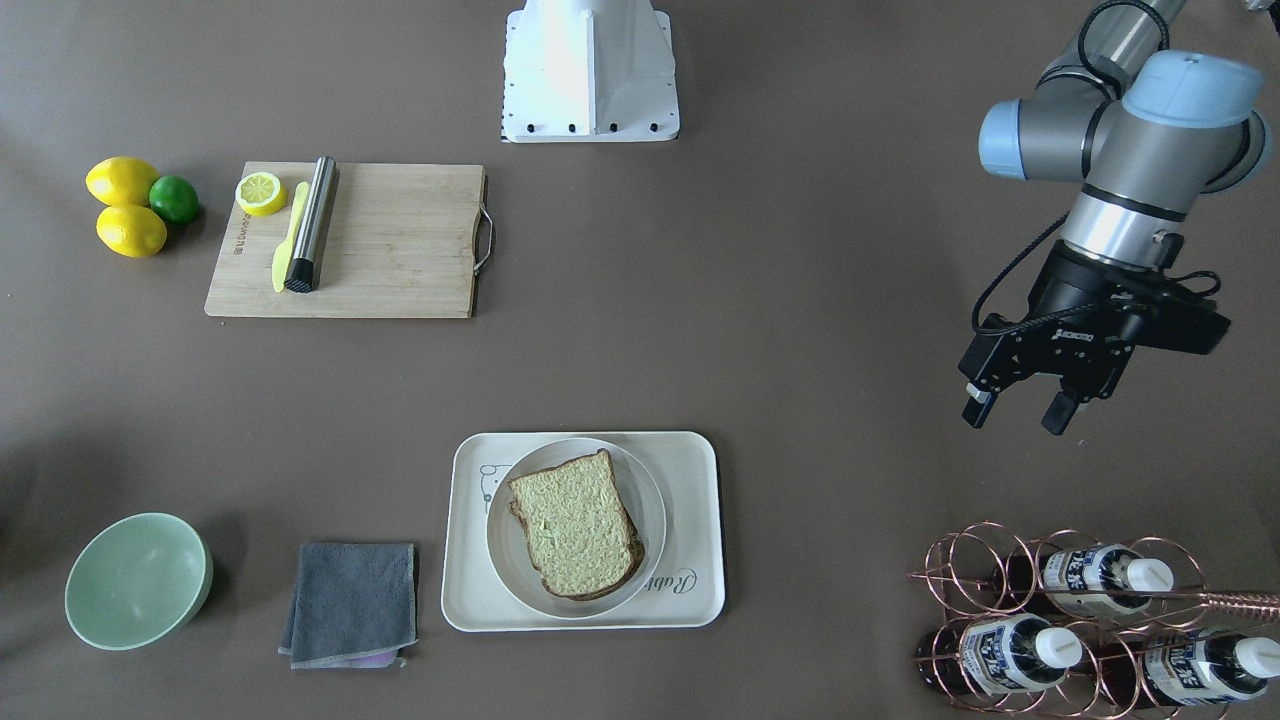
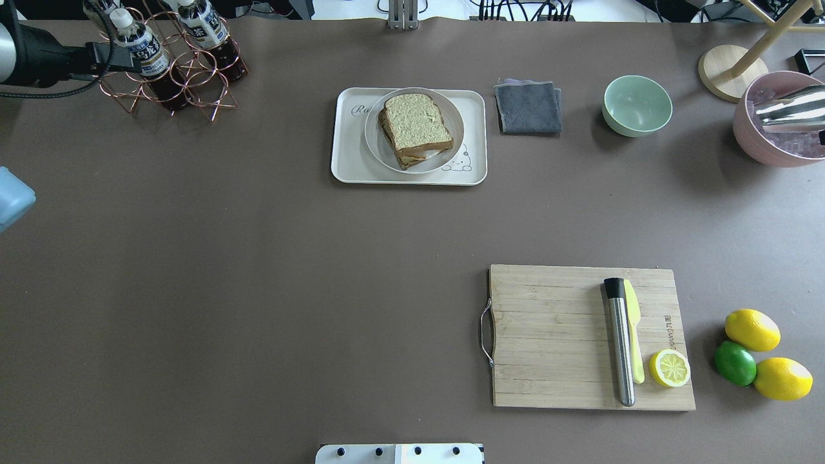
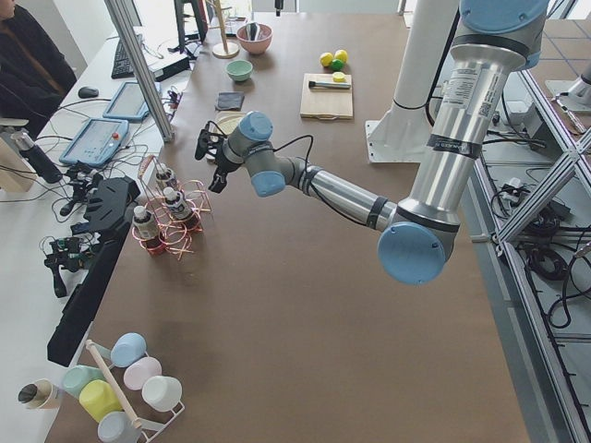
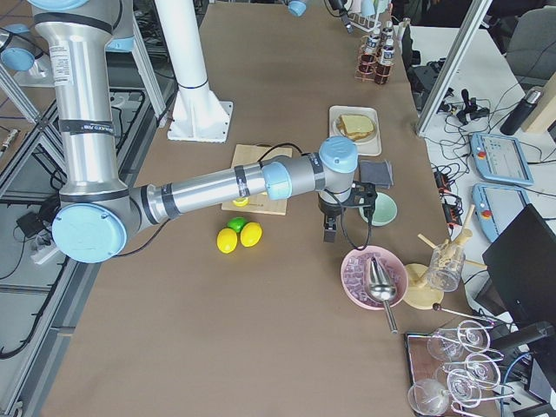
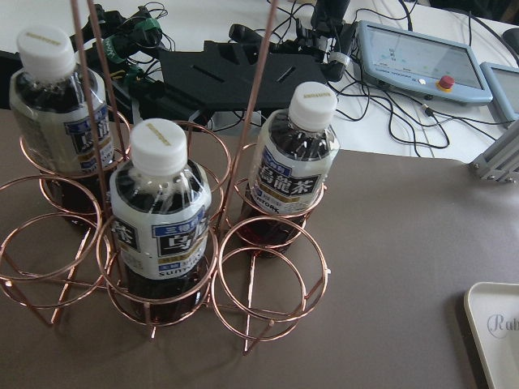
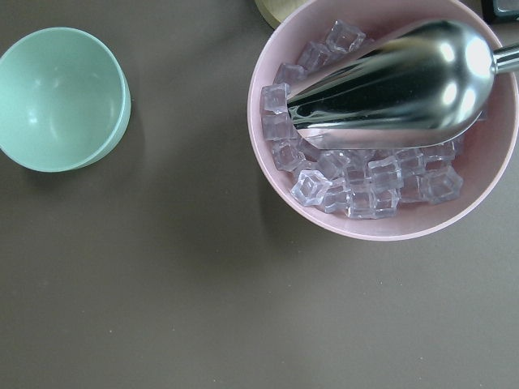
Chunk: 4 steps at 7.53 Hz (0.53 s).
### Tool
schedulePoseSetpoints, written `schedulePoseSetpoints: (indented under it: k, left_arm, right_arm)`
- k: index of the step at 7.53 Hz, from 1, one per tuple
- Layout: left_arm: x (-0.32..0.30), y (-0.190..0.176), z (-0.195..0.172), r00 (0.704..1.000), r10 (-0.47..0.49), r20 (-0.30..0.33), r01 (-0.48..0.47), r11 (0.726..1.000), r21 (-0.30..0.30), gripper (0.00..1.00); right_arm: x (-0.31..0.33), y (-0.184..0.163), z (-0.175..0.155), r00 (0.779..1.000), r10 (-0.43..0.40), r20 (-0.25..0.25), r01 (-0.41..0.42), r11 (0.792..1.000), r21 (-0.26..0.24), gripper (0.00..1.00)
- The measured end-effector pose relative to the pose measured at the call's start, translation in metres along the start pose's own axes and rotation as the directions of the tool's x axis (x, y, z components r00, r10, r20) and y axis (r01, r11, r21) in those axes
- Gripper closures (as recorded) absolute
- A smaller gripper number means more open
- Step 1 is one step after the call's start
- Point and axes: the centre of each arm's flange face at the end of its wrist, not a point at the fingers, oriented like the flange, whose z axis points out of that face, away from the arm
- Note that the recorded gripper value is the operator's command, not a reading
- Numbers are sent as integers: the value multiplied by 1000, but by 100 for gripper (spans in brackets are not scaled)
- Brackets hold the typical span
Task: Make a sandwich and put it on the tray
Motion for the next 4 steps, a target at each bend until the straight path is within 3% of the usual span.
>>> schedulePoseSetpoints:
  k: [1,4]
  left_arm:
    - [-28,-13,-13,1000,-17,4,17,999,-34,3]
    - [-156,-38,-44,992,125,1,-122,969,-213,3]
  right_arm:
    - [4,-1,-1,1000,-3,-2,3,1000,1,1]
    - [24,1,-2,1000,-16,-15,16,1000,1,1]
